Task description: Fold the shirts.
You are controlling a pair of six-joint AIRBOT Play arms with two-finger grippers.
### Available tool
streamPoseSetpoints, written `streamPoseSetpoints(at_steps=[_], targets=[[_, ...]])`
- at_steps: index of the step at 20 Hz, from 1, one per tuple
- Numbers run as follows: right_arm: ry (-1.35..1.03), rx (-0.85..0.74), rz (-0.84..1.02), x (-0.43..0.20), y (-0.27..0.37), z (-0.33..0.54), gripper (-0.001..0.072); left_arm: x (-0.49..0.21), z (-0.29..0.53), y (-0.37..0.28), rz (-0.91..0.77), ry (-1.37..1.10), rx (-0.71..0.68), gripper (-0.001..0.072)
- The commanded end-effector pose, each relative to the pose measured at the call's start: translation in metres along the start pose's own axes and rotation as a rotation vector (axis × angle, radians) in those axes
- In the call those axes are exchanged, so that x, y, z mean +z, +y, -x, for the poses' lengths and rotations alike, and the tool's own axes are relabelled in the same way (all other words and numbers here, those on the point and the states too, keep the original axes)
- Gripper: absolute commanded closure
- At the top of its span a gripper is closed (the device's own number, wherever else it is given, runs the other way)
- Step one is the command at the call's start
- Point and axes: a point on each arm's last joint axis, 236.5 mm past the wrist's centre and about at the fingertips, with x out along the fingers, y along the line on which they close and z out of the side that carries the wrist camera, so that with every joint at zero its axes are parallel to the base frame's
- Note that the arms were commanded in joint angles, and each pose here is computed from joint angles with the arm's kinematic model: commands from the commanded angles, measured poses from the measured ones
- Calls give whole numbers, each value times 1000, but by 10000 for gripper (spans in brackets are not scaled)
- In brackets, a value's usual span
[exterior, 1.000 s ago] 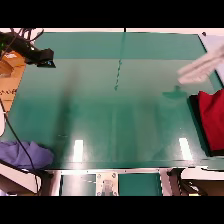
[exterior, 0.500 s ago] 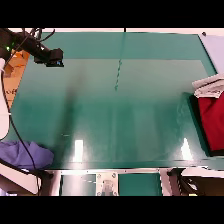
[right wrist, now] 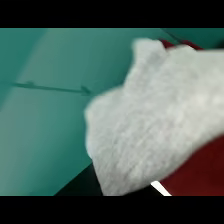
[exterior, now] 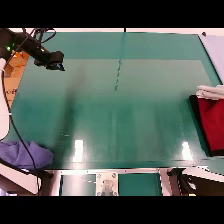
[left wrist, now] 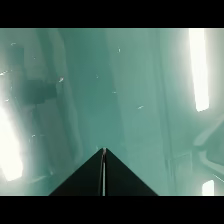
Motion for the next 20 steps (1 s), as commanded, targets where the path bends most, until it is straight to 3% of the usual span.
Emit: streamPoseSetpoints(at_steps=[1,6,7,9,10,13,16,17,18,19,20], targets=[[134,-267,-48,-46,-77,-3,703,-4,0,0,1,15,-2,686],[353,-573,-65,-123,-181,-25,702,-7,0,-1,0,29,-3,686],[395,-603,-66,-138,-193,-28,658,-8,0,-1,-1,33,-3,687],[459,-640,-71,-158,-205,-27,34,-9,0,-1,-1,37,-4,686],[479,-643,-76,-161,-204,-24,29,-9,0,-1,-1,39,-4,686],[470,-614,-89,-144,-178,-7,29,-9,0,-1,-8,38,-4,686],[388,-418,-30,-112,-100,-14,45,-8,2,-1,-8,33,-3,687],[373,-339,4,-107,-66,-20,138,-9,3,-2,-9,32,-4,688],[374,-270,51,-109,-35,-27,538,-9,6,-3,-11,31,-4,688],[383,-217,116,-116,-5,-35,679,-12,9,-7,-18,34,-6,688],[397,-193,186,-128,17,-42,702,-17,12,-13,-29,47,-9,688]])
